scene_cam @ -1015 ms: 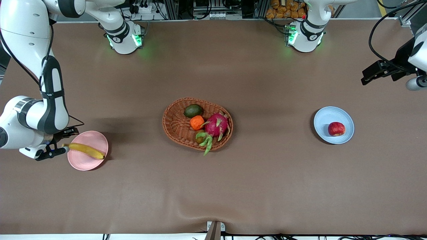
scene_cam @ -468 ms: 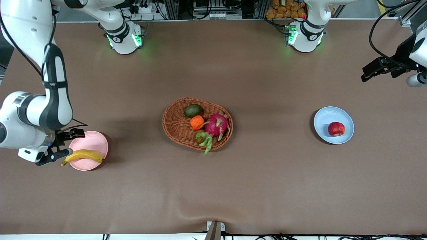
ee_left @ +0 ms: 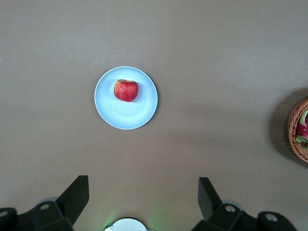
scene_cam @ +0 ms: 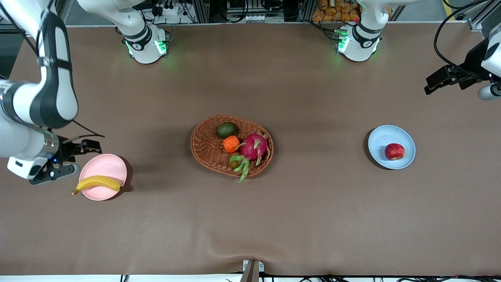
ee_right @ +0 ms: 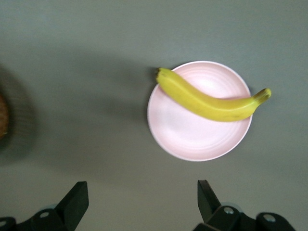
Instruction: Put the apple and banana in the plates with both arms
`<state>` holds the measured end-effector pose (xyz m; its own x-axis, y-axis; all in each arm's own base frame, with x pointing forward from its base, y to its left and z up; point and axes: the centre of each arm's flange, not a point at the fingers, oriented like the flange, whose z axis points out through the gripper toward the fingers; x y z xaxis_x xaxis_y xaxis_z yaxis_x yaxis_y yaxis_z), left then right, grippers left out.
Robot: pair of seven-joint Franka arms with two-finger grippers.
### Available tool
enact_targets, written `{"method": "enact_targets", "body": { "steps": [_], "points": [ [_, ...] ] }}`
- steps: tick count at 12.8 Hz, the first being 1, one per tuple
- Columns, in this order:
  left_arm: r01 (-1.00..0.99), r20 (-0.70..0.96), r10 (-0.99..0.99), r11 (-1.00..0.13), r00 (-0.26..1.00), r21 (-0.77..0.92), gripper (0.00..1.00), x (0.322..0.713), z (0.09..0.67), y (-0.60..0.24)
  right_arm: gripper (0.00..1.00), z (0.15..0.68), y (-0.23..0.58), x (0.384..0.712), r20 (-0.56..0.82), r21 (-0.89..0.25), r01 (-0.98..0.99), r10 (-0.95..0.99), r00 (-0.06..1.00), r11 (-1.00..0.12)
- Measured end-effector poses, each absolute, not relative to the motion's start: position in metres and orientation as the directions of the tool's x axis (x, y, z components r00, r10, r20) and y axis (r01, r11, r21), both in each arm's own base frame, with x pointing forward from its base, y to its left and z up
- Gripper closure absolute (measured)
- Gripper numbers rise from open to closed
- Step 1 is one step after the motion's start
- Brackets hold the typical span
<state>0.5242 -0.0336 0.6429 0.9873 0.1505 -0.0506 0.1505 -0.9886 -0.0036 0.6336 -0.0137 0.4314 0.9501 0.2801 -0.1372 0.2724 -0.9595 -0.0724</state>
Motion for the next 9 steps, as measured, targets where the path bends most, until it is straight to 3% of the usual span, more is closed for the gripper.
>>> {"method": "enact_targets", "body": {
  "steps": [4,9],
  "points": [
    [0.151,-0.052,0.151,-0.988,0.987,-0.004,0.00,0.524,0.642,-0.033,0.00,0.498,0.007,0.618,-0.149,-0.094,0.209,0.221,0.964,-0.973],
    [0.151,-0.053,0.151,-0.988,0.987,-0.004,0.00,0.524,0.642,-0.033,0.00,0.593,-0.043,0.576,-0.054,-0.108,0.166,0.172,0.984,-0.980]
  ]
}}
